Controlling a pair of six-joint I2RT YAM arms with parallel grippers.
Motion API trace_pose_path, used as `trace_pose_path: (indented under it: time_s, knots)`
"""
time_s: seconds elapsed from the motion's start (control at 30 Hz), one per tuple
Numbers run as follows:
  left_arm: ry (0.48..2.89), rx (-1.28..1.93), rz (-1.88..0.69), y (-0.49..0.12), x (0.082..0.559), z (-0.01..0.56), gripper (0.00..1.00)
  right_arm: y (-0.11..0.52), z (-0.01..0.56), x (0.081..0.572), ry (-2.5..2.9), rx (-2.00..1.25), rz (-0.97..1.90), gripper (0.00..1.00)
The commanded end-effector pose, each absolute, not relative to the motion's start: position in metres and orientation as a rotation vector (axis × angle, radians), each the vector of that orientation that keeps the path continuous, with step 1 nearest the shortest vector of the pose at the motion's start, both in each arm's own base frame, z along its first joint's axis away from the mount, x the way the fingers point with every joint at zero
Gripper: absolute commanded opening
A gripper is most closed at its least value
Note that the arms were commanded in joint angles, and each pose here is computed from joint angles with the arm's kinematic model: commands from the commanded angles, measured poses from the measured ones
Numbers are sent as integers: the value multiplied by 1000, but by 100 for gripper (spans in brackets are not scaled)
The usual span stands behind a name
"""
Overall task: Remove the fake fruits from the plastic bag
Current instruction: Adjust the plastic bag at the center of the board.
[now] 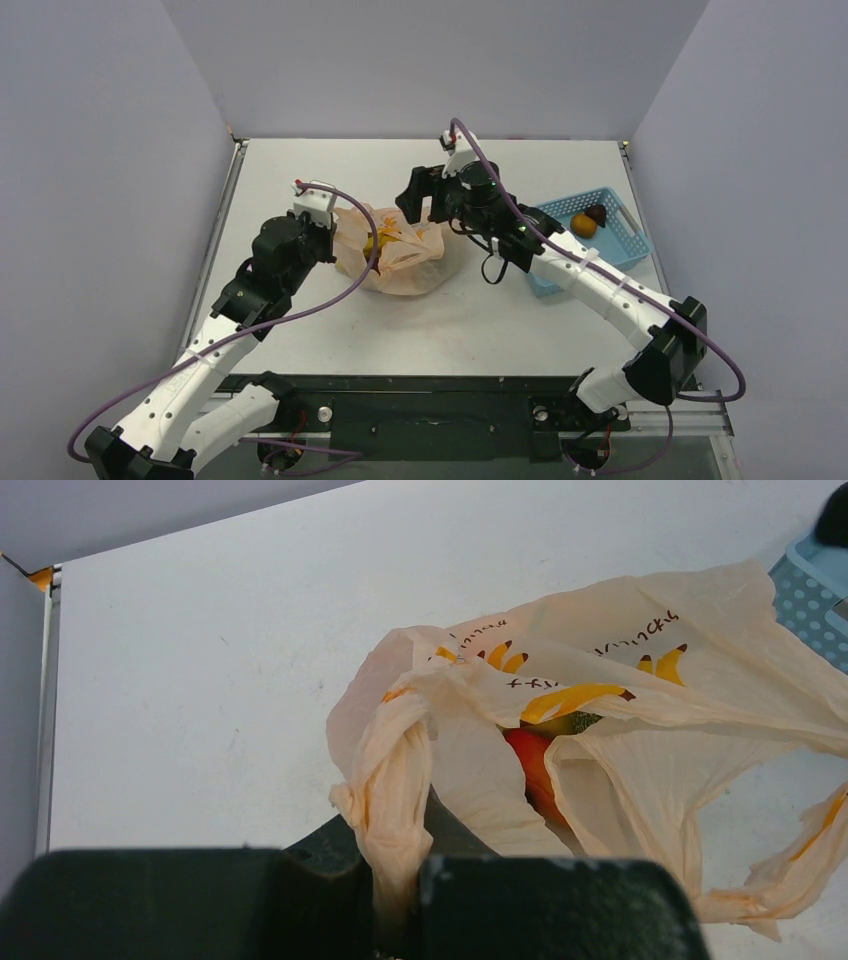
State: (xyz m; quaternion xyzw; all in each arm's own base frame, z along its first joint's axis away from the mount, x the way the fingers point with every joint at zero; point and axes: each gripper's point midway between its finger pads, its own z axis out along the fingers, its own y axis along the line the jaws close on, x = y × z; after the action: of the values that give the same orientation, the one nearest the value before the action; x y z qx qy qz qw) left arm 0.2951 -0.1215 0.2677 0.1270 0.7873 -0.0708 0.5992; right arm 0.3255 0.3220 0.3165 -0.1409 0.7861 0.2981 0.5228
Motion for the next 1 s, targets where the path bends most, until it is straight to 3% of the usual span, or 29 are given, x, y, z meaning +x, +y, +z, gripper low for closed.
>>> trace_pose_path:
  time_s: [0.0, 0.07, 0.37, 0.5, 0.6, 0.97]
  knots:
    - [1771, 286, -180, -124, 298, 286, 0, 360, 306, 324, 1918, -312, 873, 77]
    - [1774, 285, -175, -124, 299, 285, 0, 369, 291, 320, 1948, -331, 900, 71]
    - [1788, 270, -155, -120, 303, 283, 0, 350, 198, 275, 2068, -454, 863, 14]
    - [1794, 244, -128, -115, 306, 282, 0, 328, 148, 261, 2155, -466, 763, 0]
    - [1799, 232, -117, -112, 306, 280, 0, 314, 127, 255, 2194, -463, 711, 0]
    - [1791, 225, -113, -110, 306, 282, 0, 301, 144, 239, 2130, -502, 676, 0]
